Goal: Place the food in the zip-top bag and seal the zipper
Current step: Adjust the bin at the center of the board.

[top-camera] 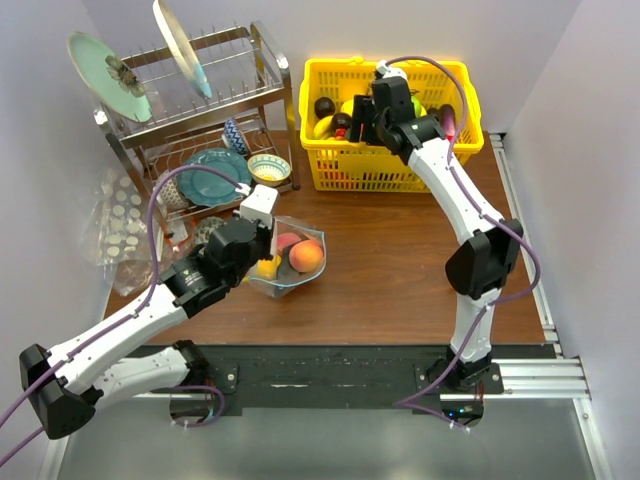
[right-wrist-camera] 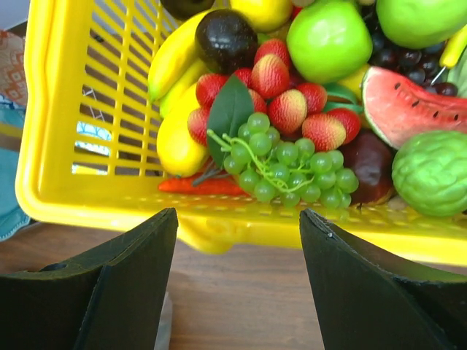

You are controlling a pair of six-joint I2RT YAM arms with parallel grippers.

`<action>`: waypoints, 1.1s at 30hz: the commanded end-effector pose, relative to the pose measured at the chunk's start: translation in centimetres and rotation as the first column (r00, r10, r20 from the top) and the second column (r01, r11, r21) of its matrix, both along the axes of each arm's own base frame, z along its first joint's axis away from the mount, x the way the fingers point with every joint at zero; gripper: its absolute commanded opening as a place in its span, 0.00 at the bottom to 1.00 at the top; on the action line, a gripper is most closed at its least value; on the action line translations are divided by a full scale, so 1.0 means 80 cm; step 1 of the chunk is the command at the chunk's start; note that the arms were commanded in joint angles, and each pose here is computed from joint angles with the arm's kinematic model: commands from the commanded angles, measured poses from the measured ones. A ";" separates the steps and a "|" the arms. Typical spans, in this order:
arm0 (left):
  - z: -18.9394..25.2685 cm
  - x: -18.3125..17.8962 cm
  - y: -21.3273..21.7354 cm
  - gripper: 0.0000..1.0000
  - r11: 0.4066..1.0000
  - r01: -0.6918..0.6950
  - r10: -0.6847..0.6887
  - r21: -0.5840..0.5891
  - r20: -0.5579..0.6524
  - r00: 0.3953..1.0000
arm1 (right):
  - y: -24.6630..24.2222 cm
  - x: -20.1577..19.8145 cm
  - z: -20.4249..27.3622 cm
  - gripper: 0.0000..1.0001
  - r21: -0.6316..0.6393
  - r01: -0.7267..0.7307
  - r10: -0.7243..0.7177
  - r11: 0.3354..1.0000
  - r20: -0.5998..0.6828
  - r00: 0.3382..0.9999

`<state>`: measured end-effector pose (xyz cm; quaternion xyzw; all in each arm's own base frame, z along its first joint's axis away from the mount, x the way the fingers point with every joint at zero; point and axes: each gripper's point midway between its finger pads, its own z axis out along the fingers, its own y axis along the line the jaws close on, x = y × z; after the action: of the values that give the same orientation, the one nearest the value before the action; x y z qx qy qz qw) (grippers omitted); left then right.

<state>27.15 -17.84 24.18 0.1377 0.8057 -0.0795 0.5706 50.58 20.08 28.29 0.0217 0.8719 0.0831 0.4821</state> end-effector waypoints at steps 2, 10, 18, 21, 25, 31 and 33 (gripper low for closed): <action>0.010 0.007 0.004 0.00 0.999 -0.030 0.030 -0.017 0.038 0.999 | -0.049 0.034 0.045 0.71 0.037 0.100 -0.103 0.994 0.086 0.991; 0.013 0.007 0.004 0.00 0.999 -0.025 0.026 -0.026 0.044 0.999 | -0.065 0.072 -0.005 0.67 0.065 0.139 -0.140 0.988 0.009 0.990; 0.008 0.007 0.002 0.00 1.000 -0.022 0.023 -0.013 0.033 0.999 | -0.061 0.069 -0.063 0.55 0.011 0.090 -0.088 0.996 -0.109 0.990; 0.008 0.008 0.001 0.00 1.000 -0.022 0.023 -0.014 0.034 0.999 | -0.062 0.053 -0.074 0.49 -0.005 0.074 -0.074 0.997 -0.154 0.985; 0.006 0.009 0.001 0.00 1.000 -0.022 0.022 -0.008 0.030 0.999 | -0.075 0.023 -0.082 0.49 -0.045 0.072 -0.079 0.996 -0.192 0.978; 0.005 0.009 0.000 0.00 1.000 -0.020 0.021 -0.007 0.027 0.999 | -0.093 -0.026 -0.114 0.50 -0.123 0.021 -0.058 0.992 -0.310 0.949; 0.004 0.009 -0.001 0.00 1.000 -0.017 0.017 -0.004 0.024 1.000 | -0.096 -0.041 -0.114 0.50 -0.129 0.012 -0.054 0.992 -0.327 0.943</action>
<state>27.32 -17.89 23.89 0.1379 0.8077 -0.0753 0.5683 52.74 13.44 23.30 0.0421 0.8975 0.0435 0.4367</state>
